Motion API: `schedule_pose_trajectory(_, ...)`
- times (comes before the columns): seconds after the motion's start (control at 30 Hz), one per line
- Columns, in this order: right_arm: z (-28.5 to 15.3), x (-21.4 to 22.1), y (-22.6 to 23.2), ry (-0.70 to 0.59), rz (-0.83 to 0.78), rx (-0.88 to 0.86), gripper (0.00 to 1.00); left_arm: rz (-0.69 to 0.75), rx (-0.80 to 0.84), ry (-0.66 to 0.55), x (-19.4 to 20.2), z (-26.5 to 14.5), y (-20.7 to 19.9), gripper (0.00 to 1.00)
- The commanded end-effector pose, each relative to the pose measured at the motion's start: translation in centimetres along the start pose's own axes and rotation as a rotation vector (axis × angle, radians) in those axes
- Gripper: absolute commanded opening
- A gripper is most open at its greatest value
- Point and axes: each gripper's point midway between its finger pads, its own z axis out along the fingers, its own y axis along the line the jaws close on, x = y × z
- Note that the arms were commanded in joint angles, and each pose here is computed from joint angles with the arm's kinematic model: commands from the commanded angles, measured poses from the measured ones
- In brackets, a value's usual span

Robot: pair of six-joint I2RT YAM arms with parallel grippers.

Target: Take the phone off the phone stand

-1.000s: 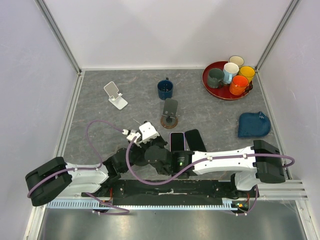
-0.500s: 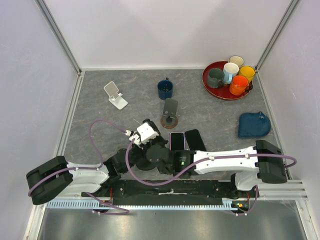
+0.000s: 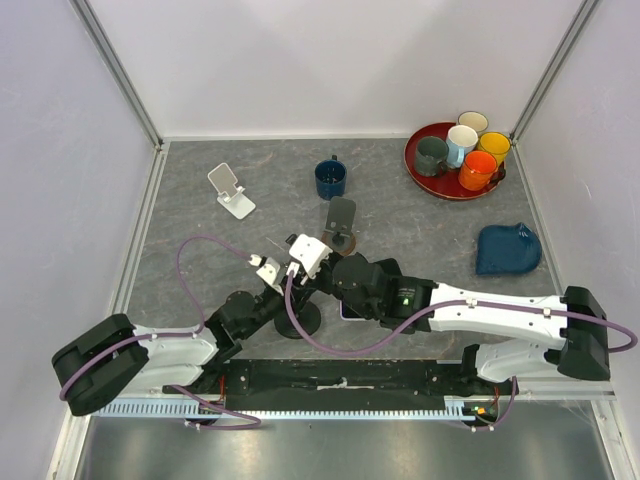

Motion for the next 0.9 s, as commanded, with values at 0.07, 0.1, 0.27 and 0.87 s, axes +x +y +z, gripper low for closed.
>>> schedule_pose_trajectory(0.07,-2.5,-3.5,-0.1,-0.069,-0.061,-0.132,0.00,-0.067,-0.088,-0.056,-0.7,-0.5,2.3,0.02)
schedule_pose_trajectory(0.1,-2.4,-3.4,-0.7,-0.064,-0.045,-0.097,0.00,-0.067,-0.091,-0.053,-0.6,-0.5,2.4,0.02)
schedule_pose_trajectory(0.27,-2.6,-5.3,-1.9,-0.192,0.190,0.001,0.04,-0.064,-0.096,-0.042,-0.3,-0.6,2.5,0.02)
schedule_pose_trajectory(0.87,-7.1,-3.3,-4.8,-0.356,0.330,0.080,0.98,-0.078,-0.072,-0.043,-1.2,-0.9,1.8,0.02)
